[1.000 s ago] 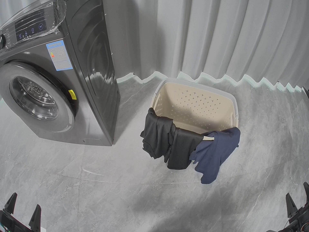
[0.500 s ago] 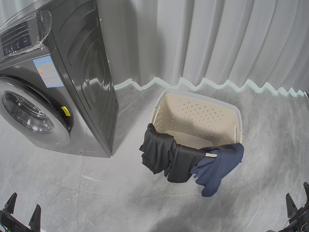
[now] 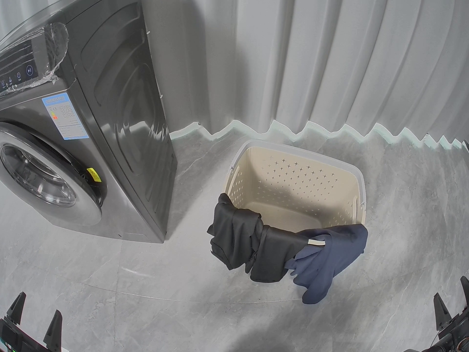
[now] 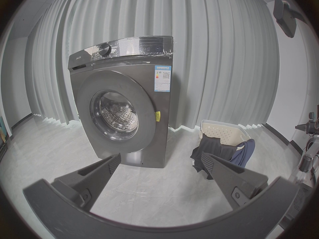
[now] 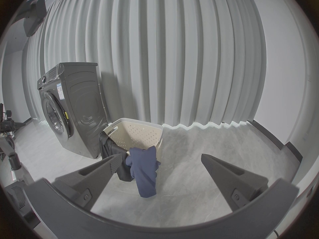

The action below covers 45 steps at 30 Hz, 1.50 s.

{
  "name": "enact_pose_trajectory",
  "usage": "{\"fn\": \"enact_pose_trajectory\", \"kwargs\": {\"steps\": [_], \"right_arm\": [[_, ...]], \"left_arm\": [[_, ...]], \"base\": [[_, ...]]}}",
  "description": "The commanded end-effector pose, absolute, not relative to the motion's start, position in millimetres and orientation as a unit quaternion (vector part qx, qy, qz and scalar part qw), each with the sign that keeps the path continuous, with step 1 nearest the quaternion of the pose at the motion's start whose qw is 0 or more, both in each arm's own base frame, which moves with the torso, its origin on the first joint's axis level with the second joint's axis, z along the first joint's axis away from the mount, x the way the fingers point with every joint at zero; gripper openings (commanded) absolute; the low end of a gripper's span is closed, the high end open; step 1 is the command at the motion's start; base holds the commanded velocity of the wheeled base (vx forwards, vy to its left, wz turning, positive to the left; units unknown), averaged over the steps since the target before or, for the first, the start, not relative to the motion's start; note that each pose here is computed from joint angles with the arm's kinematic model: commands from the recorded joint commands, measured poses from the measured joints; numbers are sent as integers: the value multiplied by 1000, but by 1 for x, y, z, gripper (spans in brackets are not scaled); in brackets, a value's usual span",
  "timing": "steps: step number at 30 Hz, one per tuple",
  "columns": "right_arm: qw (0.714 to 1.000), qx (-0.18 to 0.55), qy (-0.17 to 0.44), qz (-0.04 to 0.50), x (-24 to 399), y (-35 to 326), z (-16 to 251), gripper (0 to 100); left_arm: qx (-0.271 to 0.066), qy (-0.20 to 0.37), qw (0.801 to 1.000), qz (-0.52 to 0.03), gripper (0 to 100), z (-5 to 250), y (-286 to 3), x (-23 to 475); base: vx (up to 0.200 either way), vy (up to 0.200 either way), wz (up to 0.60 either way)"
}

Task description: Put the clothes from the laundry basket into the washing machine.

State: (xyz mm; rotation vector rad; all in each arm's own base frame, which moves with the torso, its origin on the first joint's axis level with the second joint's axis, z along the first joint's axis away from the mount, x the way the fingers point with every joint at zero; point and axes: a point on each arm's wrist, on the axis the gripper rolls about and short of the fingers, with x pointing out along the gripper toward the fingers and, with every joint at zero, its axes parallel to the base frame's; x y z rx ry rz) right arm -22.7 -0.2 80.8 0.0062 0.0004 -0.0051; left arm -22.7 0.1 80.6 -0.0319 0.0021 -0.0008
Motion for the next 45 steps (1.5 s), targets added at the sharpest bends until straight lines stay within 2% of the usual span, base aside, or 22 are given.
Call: {"fn": "enact_pose_trajectory", "kwargs": {"steps": [1,9,21,27,36,45], "right_arm": [[1000,3,1,-2,-23,0,76,100],[1000,3,1,-2,-23,0,76,100],[1000,3,1,-2,-23,0,76,100],[1000,3,1,-2,-23,0,76,100],[1000,3,1,-2,-23,0,76,100],[1000,3,1,-2,-23,0,76,100]], "left_arm": [[-16,2,1000,0,100,75,0,-23],[-16,2,1000,0,100,75,0,-23],[-16,2,1000,0,100,76,0,-23],[-17,2,1000,0,100,75,0,-23],[-17,2,1000,0,100,75,0,-23],[-17,2,1000,0,100,75,0,-23]], "base": [[0,-200,0],[0,-200,0],[0,0,0],[200,0,0],[0,0,0],[200,0,0]]}}
